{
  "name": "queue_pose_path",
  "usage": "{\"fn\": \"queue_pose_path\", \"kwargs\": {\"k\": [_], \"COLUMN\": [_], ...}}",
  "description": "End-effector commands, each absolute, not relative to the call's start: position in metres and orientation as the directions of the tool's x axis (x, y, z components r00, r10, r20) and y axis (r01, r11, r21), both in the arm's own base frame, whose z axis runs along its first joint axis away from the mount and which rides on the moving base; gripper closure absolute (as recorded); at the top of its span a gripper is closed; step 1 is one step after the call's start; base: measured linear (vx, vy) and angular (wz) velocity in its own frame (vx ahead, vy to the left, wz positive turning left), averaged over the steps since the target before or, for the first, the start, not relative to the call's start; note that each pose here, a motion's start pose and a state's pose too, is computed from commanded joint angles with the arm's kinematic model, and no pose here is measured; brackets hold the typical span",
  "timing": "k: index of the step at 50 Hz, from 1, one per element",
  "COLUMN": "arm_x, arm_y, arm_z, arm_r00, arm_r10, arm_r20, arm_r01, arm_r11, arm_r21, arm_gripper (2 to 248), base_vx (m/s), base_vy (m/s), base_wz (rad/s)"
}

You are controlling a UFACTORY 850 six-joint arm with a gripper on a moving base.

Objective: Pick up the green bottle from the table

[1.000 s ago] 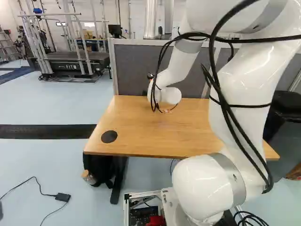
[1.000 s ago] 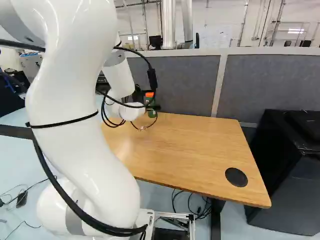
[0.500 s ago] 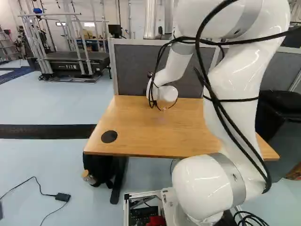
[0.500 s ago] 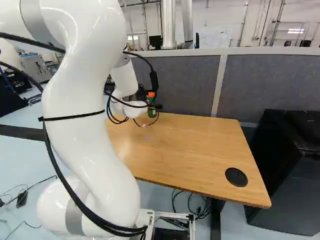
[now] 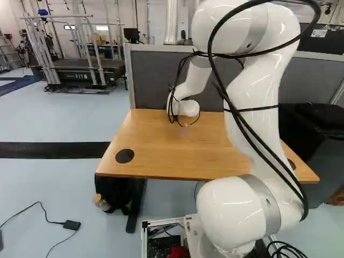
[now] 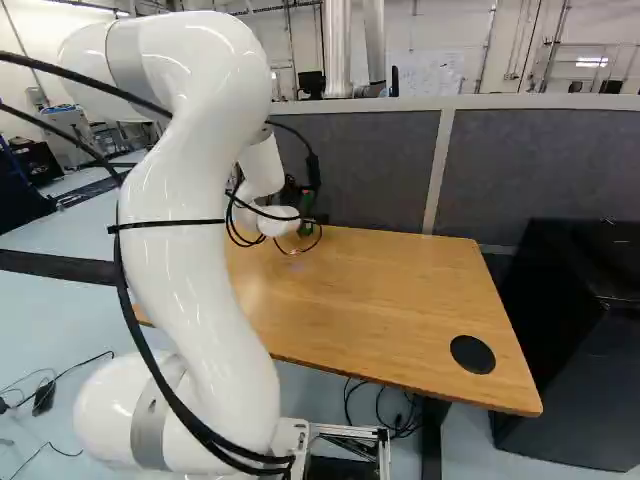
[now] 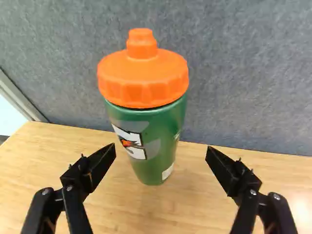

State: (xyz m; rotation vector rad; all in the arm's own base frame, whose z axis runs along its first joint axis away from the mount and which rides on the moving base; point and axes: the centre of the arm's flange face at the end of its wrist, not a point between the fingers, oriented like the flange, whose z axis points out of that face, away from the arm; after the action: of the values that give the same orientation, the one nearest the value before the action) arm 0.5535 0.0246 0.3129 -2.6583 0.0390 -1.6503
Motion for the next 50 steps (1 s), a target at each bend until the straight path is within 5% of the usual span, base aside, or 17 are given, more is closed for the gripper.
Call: {"fn": "queue_pose_path", "kwargs": {"k": [29,30,34,35,39,40,50], "arm_x": [0.585,0.586,0.586,0.586,0.586,0.586,0.582], "arm_y": [0.023,0.023,0.023,0.023,0.023,0.023,0.023], "arm_z": [0.304,0.304,0.304,0.304,0.304,0.304,0.304], "arm_r00": [0.428,0.428,0.428,0.428,0.428,0.428,0.431], "arm_r10": [-0.031,-0.031,-0.031,-0.031,-0.031,-0.031,-0.031], "arm_r20": [0.903,0.903,0.903,0.903,0.903,0.903,0.902], "arm_r01": [-0.020,-0.020,-0.020,-0.020,-0.020,-0.020,-0.020], "arm_r11": [-0.999,-0.999,-0.999,-0.999,-0.999,-0.999,-1.000], "arm_r21": [-0.025,-0.025,-0.025,-0.025,-0.025,-0.025,-0.025], "arm_gripper": [11,49,49,88,88,125,137], "base_vx": [0.000,0.000,0.000,0.000,0.000,0.000,0.000], "base_vy": [0.000,0.000,0.000,0.000,0.000,0.000,0.000], "base_wz": [0.000,0.000,0.000,0.000,0.000,0.000,0.000]}}
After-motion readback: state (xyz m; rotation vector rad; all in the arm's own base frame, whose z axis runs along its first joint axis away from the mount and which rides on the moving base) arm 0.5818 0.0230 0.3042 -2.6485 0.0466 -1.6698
